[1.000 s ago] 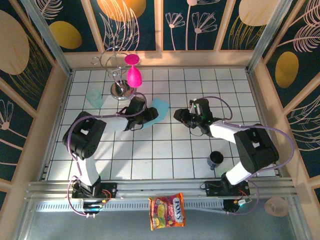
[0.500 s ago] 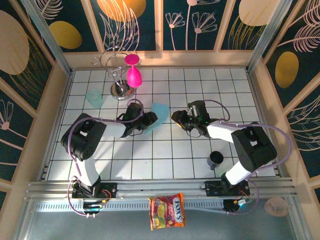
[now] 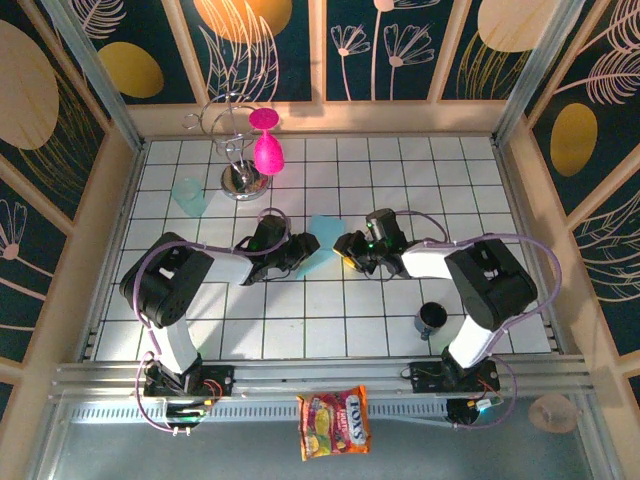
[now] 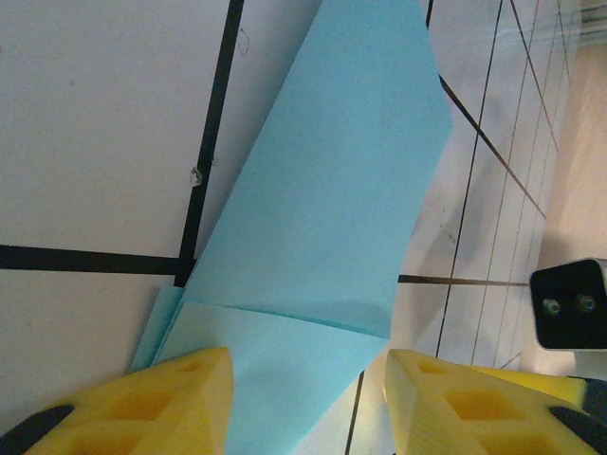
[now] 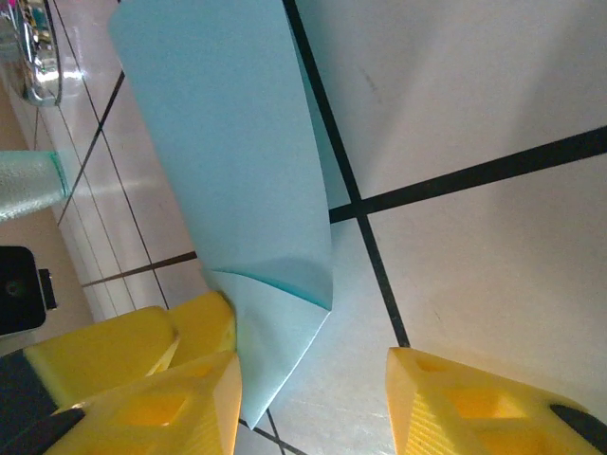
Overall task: Fold a paper plane with a square sheet of paper (pick it up from the middle)
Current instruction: Fold the wing for the fifth time at the center of the table.
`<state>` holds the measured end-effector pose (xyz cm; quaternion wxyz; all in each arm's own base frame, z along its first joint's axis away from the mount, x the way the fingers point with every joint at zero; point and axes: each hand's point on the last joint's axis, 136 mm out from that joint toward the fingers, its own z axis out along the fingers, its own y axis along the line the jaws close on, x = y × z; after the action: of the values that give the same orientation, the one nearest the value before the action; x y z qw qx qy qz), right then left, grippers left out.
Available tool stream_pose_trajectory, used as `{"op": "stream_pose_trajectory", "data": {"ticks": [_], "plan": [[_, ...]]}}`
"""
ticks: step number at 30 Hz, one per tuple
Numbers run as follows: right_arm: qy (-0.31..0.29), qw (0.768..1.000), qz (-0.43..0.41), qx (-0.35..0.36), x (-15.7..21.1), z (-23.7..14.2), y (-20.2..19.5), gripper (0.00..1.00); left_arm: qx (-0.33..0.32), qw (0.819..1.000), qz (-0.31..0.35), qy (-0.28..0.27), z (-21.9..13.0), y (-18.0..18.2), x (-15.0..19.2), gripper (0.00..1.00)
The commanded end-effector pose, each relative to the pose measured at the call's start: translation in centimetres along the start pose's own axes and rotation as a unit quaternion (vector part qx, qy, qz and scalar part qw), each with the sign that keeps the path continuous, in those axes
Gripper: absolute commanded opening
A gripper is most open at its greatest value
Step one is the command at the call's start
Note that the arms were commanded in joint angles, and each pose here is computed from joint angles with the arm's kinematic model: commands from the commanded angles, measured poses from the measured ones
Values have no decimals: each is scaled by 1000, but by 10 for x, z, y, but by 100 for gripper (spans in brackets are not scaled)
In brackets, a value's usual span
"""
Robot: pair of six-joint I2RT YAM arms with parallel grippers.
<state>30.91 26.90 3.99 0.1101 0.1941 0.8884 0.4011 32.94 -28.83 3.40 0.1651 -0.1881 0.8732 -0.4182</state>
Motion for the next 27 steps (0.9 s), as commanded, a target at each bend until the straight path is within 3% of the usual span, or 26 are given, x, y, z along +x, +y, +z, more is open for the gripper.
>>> {"op": "stream_pose_trajectory", "data": {"ticks": [1,13,27], "plan": [[4,1000,-2,-10,-3,7,12,43,-13,1000,-12,10,-1,10,7,47],[8,1000,4,21,-7,23,2,38,-16,1000,-9,8,-1,8,5,47],[27,999,-10,-34,-2,26,18,29,-14,1000,-10,4,-3,5,4,47]]}}
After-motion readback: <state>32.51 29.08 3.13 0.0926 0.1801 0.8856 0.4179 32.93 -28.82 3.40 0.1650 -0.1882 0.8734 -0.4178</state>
